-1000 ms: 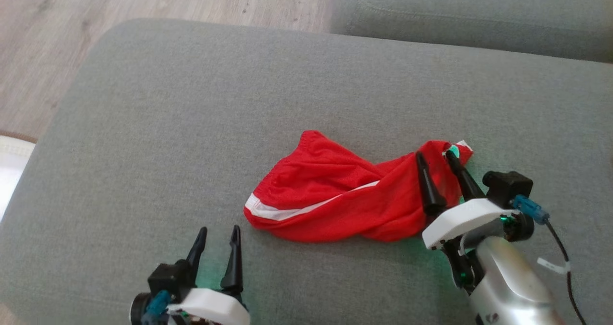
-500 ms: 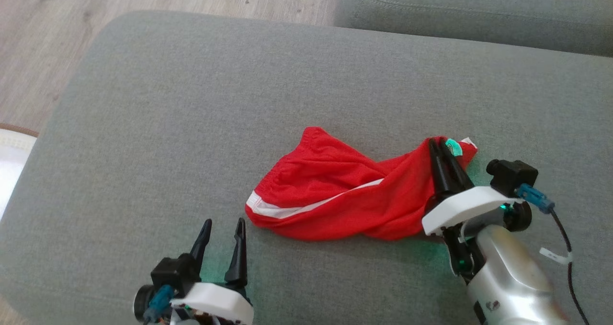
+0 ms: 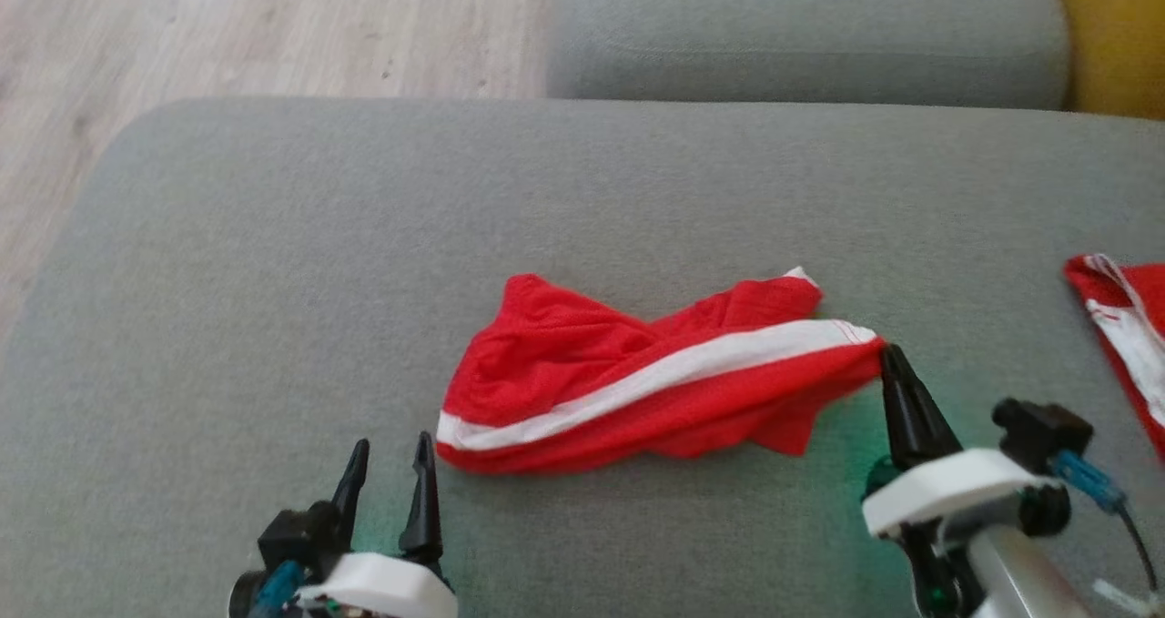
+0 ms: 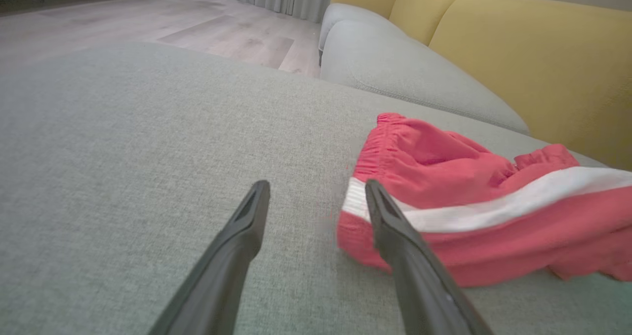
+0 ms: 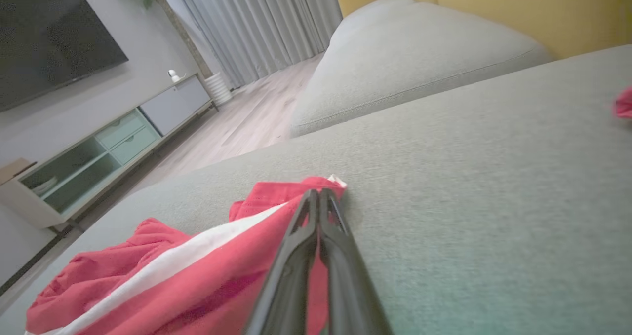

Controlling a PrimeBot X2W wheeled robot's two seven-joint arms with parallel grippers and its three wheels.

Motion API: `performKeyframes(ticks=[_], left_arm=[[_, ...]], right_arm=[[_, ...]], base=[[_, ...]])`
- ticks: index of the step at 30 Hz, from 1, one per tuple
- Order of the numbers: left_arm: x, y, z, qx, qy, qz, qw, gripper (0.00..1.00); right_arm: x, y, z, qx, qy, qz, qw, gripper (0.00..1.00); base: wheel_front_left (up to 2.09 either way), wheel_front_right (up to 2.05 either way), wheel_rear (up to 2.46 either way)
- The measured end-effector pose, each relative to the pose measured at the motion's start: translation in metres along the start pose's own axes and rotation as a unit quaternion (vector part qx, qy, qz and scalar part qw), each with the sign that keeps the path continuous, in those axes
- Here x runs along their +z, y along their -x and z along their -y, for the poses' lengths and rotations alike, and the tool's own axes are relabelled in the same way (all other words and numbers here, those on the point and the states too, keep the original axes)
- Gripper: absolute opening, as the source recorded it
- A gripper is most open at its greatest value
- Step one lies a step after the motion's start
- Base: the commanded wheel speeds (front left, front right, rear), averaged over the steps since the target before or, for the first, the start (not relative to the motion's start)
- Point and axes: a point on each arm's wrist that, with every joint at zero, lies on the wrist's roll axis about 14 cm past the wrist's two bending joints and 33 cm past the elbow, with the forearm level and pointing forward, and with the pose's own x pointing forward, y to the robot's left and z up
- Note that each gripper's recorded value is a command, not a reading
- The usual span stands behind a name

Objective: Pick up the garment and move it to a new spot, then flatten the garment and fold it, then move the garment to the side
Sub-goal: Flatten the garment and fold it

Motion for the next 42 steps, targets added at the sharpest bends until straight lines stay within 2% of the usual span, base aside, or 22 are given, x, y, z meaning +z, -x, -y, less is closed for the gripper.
performKeyframes(ticks=[6,7,8,12,16,19,20,23,31,42], left_arm=[[0.001,0.0,0.007,-0.014,-0.002,0.002,1.0,1.0],[0.001,0.0,0.007,-0.013,-0.002,0.002,1.0,1.0],[0.001,0.0,0.006,-0.013,-0.002,0.002,1.0,1.0],[0.0,0.002,0.002,-0.006,-0.006,0.001,1.0,1.0],[0.003,0.001,-0.001,-0.003,-0.017,0.006,1.0,1.0],[0.007,0.001,0.0,-0.005,-0.028,0.013,1.0,1.0],[0.008,0.0,0.002,-0.009,-0.036,0.016,0.999,1.0],[0.01,0.0,0.004,-0.014,-0.043,0.019,0.999,1.0],[0.008,0.001,0.007,-0.027,-0.04,0.016,0.999,1.0],[-0.029,0.005,0.026,-0.073,0.012,-0.048,0.996,1.0]], right_arm=[[-0.011,0.023,0.014,-0.02,-0.002,-0.011,1.0,0.0],[-0.018,0.027,0.016,-0.022,0.004,-0.022,1.0,0.35],[-0.027,0.032,0.02,-0.026,0.011,-0.038,0.999,1.0],[-0.038,0.045,0.044,-0.057,0.036,-0.06,0.996,1.0],[-0.006,0.045,0.063,-0.08,0.094,-0.02,0.992,1.0],[0.016,0.039,0.051,-0.072,0.118,0.02,0.99,1.0],[0.02,0.035,0.037,-0.061,0.117,0.032,0.991,1.0],[0.017,0.032,0.022,-0.041,0.126,0.032,0.991,1.0],[0.0,0.031,0.011,-0.026,0.122,0.008,0.992,1.0],[-0.011,0.031,0.009,-0.022,0.116,-0.008,0.993,1.0]], base=[[0.0,0.0,0.0],[0.0,0.0,0.0],[0.0,0.0,0.0],[0.0,0.0,0.0],[0.0,0.0,0.0],[0.0,0.0,0.0],[0.0,0.0,0.0],[0.0,0.0,0.0],[0.0,0.0,0.0],[0.0,0.0,0.0]])
